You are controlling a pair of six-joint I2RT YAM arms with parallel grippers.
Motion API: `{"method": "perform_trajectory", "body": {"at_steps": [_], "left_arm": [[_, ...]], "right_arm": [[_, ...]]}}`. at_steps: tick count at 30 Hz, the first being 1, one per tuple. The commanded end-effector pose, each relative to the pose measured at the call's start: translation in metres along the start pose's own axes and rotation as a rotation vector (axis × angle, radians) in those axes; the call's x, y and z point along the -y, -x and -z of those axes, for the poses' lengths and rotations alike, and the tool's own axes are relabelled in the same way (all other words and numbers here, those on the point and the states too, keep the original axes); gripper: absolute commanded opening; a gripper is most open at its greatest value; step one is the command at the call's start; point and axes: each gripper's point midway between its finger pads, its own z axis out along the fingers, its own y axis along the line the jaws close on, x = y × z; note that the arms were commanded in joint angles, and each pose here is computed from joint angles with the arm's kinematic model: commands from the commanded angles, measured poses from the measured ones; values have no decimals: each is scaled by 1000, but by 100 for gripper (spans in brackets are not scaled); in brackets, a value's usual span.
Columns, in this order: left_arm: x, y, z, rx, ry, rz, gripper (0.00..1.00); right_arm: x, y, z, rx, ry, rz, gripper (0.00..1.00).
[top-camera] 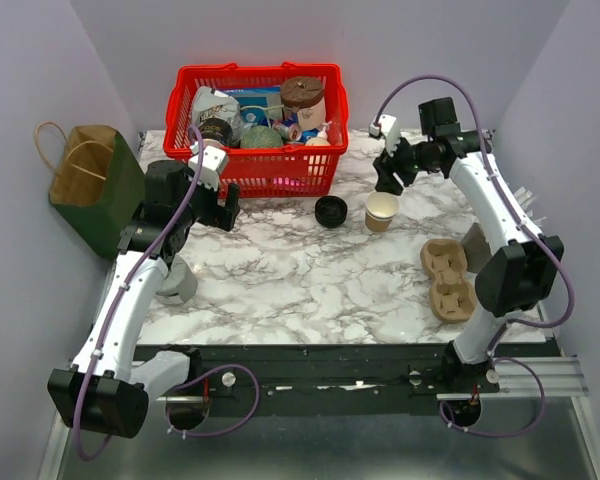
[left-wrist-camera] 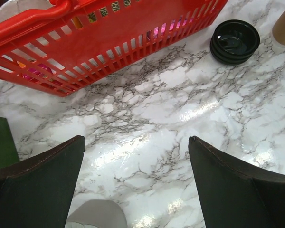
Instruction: Pack the takeout coffee
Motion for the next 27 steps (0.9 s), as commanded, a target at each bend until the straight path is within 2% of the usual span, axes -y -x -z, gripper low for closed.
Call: {"method": "perform_trajectory", "body": {"at_steps": [1,10,17,27], "left_arm": [[12,7,-1,38,-56,17,98],[13,11,-8,58,-67,25,98],[13,8,-11,51,-72,30,98],[13,4,-14,39,-74,33,98]], "right_arm": [[-7,-17,-20,-85,125,116,66],[1,-63,-42,-280,167,226,61],[-9,-78,-49,-312,204,288,61],[-24,-88,-57,-327,293,289,60]]}}
